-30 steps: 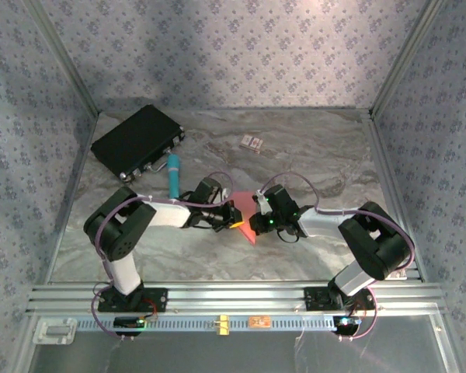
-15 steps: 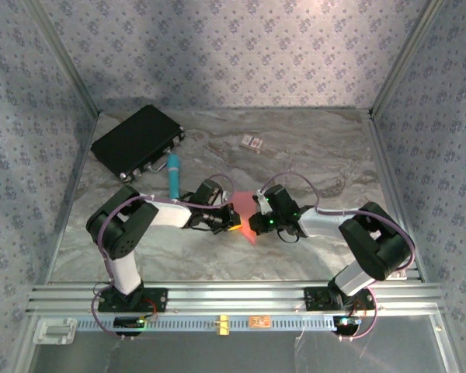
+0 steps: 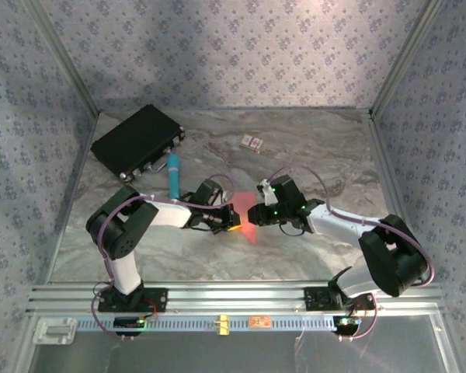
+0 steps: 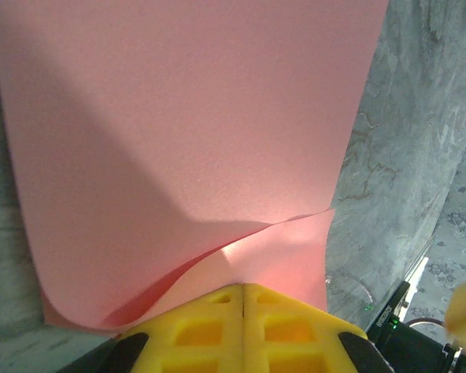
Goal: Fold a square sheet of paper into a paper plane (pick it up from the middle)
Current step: Third fold the triangle at the center of the table.
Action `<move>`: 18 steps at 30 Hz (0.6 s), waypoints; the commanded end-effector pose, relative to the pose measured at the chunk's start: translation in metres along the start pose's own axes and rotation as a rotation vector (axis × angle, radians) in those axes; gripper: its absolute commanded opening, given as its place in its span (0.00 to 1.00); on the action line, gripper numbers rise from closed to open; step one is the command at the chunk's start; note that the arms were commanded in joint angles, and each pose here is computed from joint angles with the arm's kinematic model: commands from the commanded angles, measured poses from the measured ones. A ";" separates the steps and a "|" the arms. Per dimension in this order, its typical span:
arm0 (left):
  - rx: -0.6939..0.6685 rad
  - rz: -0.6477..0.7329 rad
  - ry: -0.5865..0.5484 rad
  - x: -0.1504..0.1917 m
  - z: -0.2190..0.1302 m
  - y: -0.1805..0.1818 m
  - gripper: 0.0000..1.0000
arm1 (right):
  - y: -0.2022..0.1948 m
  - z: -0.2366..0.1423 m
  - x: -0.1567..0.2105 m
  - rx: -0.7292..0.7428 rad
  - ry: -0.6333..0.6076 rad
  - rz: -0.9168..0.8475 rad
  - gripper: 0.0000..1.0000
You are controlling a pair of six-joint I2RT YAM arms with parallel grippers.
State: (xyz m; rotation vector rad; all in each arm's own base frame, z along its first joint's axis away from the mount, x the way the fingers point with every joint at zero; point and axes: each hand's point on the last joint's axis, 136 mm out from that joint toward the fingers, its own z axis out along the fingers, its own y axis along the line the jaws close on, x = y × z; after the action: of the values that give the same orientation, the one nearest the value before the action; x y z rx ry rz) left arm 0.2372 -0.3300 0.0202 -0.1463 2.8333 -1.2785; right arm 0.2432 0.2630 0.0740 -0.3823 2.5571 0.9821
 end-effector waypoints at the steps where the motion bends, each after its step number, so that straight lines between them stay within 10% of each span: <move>1: -0.063 -0.017 -0.003 0.003 -0.002 0.017 0.00 | 0.015 0.008 0.020 -0.058 0.102 0.042 0.11; 18: -0.054 -0.011 -0.004 0.002 -0.002 0.014 0.00 | 0.005 0.039 0.042 -0.003 0.240 0.060 0.04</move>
State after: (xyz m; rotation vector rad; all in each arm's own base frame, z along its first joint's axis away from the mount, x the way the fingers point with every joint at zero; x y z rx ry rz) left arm 0.2376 -0.3296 0.0204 -0.1485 2.8323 -1.2740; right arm 0.2190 0.2896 0.0390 -0.4488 2.7373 1.0373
